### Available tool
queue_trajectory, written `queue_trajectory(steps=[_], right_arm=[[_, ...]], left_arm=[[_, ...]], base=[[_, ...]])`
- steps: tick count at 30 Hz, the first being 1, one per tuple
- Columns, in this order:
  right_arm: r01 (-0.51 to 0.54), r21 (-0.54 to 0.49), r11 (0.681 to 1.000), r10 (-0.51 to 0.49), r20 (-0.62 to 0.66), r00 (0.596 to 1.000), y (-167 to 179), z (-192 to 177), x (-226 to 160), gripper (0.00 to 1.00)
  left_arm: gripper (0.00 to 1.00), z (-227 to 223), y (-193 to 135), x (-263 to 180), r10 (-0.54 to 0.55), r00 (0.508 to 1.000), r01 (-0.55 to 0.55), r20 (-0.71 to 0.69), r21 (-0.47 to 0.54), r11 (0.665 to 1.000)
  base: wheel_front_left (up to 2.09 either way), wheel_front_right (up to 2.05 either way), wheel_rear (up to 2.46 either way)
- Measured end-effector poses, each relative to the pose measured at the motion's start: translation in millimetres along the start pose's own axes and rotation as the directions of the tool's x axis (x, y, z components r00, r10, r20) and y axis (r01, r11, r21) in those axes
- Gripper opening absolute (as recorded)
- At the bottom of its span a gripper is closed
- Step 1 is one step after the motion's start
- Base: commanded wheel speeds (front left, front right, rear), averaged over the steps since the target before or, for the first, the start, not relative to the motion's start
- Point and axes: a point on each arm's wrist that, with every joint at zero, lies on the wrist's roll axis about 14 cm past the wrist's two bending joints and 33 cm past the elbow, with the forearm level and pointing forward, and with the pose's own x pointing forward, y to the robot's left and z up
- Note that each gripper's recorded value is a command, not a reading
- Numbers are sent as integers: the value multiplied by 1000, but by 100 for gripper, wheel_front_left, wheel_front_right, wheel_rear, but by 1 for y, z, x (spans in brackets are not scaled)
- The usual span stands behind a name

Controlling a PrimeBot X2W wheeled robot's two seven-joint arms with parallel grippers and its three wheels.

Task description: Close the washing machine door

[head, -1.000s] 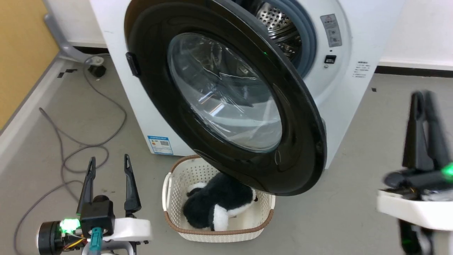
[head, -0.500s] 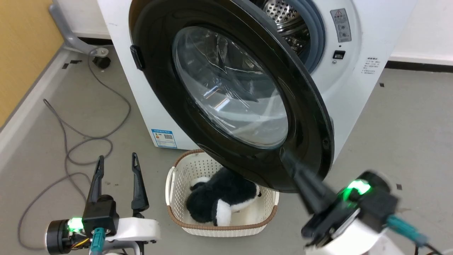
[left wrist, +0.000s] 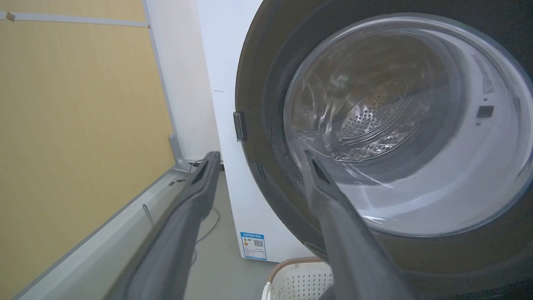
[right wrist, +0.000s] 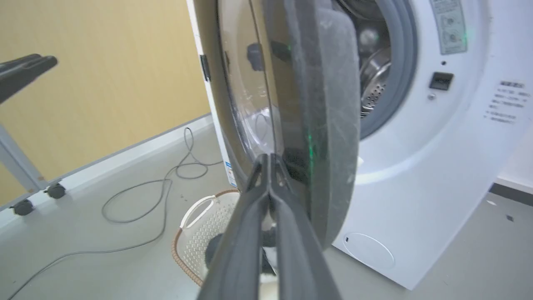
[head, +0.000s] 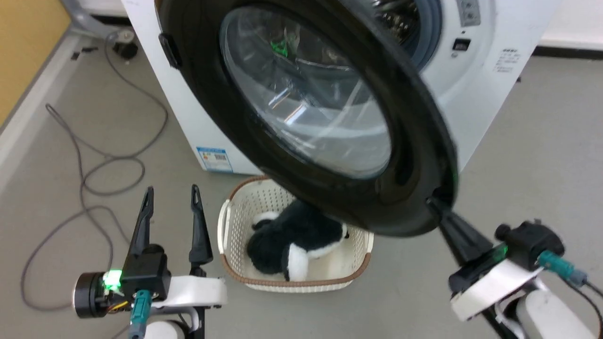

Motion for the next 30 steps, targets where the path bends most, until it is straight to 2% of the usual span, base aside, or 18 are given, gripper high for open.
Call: queue_trajectory(steps=[5, 15, 21, 30], right_arm=[[83, -5, 997, -83, -20, 996, -37, -10, 16, 0], [208, -26, 978, -208, 20, 978, -106, -3, 67, 0], [245, -34, 969, -245, 16, 969, -133, -8, 97, 0], [309, 10, 951, -309, -3, 951, -161, -15, 127, 0]], left_arm=[[100, -9, -8, 11, -13, 1000, 13, -15, -9, 1000], [100, -25, -24, 35, -44, 999, 43, -31, -13, 999], [100, -39, -22, 41, -33, 998, 33, -60, -7, 999], [100, -48, -16, 45, -12, 997, 13, -80, 9, 1000]], base=[[0, 0, 0], [0, 0, 0], [0, 0, 0], [0, 0, 0]])
